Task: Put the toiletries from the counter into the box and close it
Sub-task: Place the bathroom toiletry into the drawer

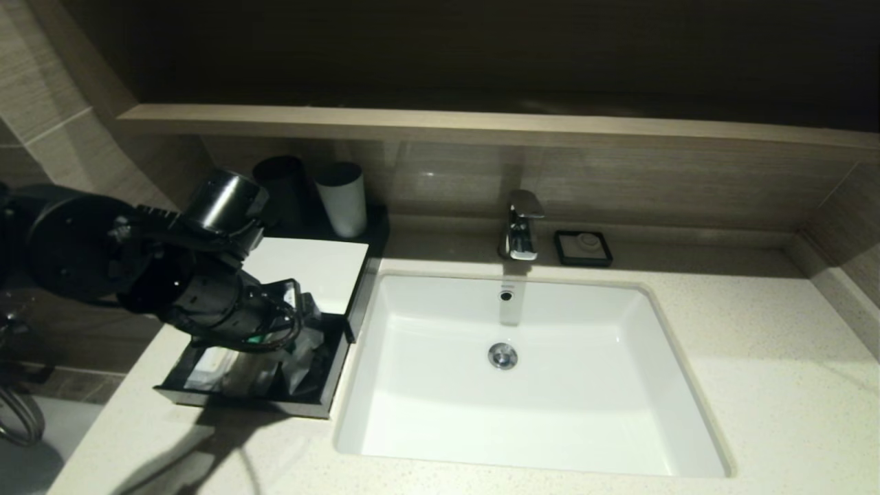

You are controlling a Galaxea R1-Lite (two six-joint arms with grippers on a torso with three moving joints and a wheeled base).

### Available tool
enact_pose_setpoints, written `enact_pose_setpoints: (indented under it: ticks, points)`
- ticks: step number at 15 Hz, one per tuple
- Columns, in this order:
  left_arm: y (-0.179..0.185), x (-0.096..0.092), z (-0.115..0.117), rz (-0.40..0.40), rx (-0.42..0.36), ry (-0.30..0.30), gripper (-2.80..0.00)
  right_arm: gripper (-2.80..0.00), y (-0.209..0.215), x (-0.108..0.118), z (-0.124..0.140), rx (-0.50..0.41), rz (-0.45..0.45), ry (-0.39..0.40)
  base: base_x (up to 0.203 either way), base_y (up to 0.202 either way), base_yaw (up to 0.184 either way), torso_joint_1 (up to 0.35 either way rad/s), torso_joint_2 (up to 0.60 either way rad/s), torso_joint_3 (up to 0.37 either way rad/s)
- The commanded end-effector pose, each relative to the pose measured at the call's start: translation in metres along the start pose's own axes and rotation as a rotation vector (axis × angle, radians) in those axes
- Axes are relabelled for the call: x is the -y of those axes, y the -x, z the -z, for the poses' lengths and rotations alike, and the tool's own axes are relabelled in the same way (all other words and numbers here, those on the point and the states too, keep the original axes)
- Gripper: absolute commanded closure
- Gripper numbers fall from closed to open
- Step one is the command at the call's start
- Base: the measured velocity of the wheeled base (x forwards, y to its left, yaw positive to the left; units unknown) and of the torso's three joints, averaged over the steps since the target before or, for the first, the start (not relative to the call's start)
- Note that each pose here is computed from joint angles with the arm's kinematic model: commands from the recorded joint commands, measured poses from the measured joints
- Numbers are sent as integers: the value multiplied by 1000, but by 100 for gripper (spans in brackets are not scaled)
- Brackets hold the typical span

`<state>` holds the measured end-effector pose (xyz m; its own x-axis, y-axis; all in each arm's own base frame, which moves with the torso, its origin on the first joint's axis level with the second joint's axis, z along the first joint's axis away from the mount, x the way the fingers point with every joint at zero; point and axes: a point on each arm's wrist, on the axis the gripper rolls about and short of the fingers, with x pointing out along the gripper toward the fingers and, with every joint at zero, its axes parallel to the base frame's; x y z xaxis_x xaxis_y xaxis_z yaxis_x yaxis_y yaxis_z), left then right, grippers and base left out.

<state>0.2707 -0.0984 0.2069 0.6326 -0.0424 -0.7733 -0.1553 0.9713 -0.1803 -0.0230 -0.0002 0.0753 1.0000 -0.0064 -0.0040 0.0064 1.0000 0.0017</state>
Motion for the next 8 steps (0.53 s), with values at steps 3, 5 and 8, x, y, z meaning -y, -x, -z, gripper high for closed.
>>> enact_pose_setpoints:
  ticks: [3,5,8]
  points:
    - [-4,-1,2,-7,-16,-25,0,0,0,0,0,-1,0,0,0,0,0,0,0,0]
    - [-3,0,2,-3,-15,-26,0,0,0,0,0,-1,0,0,0,0,0,0,0,0]
    - [-4,0,2,-3,-15,-40,0,0,0,0,0,-1,0,0,0,0,0,0,0,0]
